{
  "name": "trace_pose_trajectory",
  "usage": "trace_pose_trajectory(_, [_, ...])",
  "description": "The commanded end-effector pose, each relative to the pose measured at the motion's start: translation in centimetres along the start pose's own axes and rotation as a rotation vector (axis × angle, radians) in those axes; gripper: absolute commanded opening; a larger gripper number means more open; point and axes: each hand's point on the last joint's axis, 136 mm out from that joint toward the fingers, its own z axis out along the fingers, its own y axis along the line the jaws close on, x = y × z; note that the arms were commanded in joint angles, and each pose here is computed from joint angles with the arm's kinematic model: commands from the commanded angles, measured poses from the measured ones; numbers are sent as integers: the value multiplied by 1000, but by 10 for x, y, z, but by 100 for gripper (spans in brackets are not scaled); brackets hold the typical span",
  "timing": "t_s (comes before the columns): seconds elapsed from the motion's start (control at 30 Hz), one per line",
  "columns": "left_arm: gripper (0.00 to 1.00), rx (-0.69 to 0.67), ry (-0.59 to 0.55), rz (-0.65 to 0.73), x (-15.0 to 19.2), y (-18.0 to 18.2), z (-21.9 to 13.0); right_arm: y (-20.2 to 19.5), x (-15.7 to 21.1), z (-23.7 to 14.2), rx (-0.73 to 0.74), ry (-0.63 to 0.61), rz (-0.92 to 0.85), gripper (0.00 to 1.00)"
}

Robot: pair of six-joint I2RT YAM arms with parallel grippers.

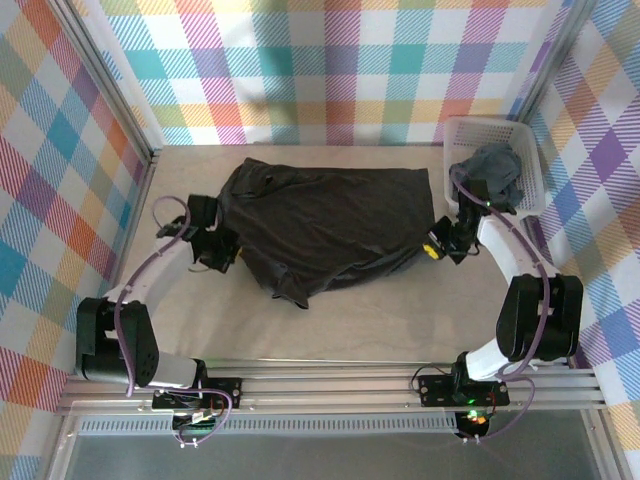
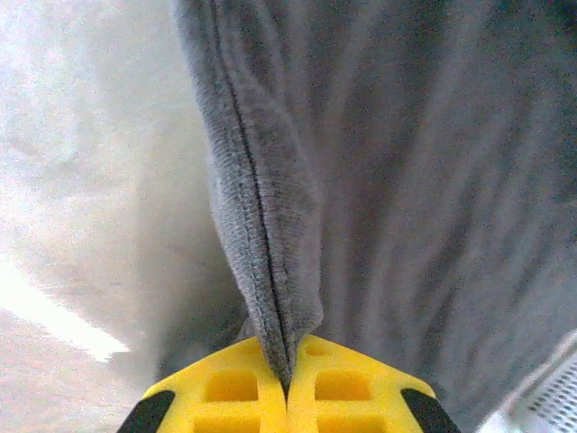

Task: Fold and stack the t-shirts

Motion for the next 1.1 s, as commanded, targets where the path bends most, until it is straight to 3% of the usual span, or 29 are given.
trace_pose_trajectory(0.0, [0,170,-126,57,-27,-67,-55,42,-10,-47,-104,-81,-82,0])
trace_pose_trajectory(0.2, [0,459,-262,75,-67,-175,-150,130,-49,-137,-302,-262,-188,0])
trace_pose_trajectory(0.33, [0,628,-397,51,-99,-218,-239,175,-70,-210,-434,-422,-250,0])
trace_pose_trajectory(0.5, [0,817,-596,14,-117,-227,-356,193,-73,-297,-637,-629,-286,0])
trace_pose_trajectory(0.7, [0,898,-817,-37,-109,-187,-446,171,-34,-371,-781,-894,-359,0])
trace_pose_trajectory(0.8, [0,850,-863,-74,-112,-168,-453,154,-24,-371,-759,-898,-344,0])
trace_pose_trajectory(1.07, [0,729,-613,-123,-127,-182,-365,165,-30,-306,-758,-632,-303,0])
